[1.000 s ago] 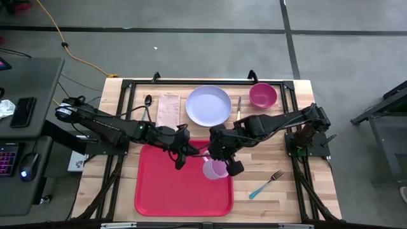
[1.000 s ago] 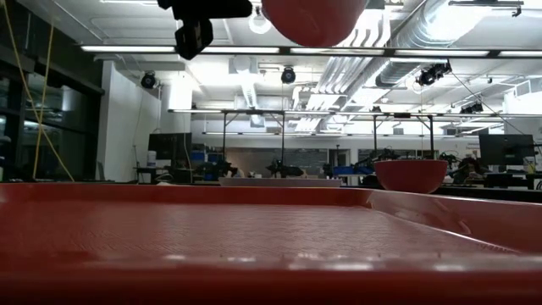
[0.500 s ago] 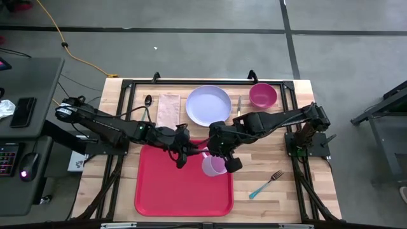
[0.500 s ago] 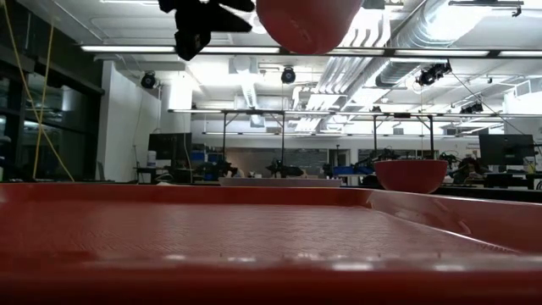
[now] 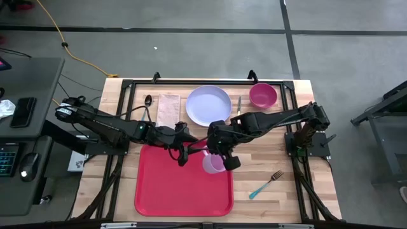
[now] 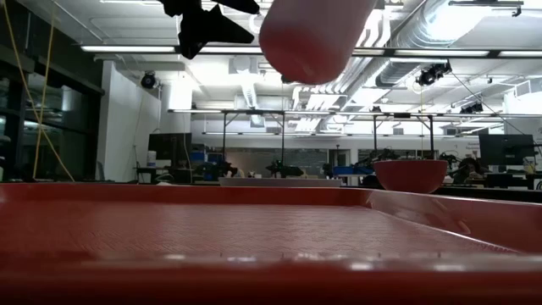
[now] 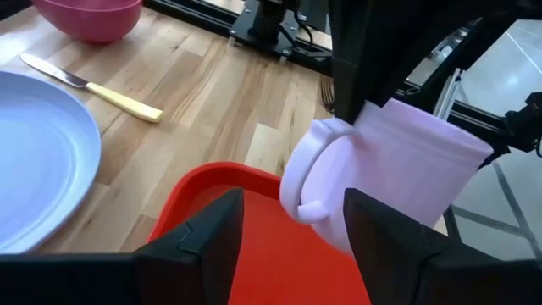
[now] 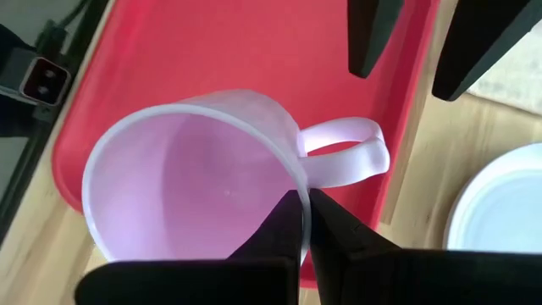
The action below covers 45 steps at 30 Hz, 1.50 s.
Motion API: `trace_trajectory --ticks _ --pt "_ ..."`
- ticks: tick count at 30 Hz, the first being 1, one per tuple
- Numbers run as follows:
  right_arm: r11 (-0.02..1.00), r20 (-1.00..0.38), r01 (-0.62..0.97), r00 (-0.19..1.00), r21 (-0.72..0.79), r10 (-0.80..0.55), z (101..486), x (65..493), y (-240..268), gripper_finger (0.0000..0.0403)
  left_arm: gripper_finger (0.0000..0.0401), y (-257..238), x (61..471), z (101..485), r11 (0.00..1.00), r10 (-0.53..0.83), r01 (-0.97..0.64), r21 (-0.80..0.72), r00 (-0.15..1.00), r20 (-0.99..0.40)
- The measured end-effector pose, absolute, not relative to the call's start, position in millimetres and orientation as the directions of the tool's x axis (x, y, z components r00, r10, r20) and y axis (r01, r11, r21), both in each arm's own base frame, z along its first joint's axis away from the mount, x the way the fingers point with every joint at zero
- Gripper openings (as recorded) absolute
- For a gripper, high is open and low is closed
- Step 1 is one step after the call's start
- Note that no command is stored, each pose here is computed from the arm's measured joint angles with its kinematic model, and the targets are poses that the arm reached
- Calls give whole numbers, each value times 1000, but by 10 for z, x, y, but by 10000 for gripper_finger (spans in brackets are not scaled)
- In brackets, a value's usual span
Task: Set up tray
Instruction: Put the pink mug on the top left of the orange serving tray
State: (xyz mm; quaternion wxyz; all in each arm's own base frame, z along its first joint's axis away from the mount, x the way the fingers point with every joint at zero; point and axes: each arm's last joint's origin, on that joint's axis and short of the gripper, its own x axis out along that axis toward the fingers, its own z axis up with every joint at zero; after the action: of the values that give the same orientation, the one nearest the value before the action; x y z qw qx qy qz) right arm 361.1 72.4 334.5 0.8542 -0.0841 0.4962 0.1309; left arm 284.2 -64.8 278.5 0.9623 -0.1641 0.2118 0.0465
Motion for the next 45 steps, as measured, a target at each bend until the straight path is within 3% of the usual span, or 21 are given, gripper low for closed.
trace_trajectory --ticks 14,36,40,45 --pt "962 -813 -269 569 -44 122 3400 3714 642 0 237 -632 2859 2744 940 93 -223 -260 897 -432" --pt "989 -815 -137 579 -61 30 3395 3718 608 0 234 -571 2859 2726 912 317 -392 -119 859 -401" --pt "994 -814 -91 581 -55 8 3395 3723 577 0 209 -562 2857 2729 904 346 -414 -102 852 -393" --pt "997 -814 -53 581 -57 -15 3375 3748 538 0 146 -562 2866 2750 907 354 -412 -86 858 -372"
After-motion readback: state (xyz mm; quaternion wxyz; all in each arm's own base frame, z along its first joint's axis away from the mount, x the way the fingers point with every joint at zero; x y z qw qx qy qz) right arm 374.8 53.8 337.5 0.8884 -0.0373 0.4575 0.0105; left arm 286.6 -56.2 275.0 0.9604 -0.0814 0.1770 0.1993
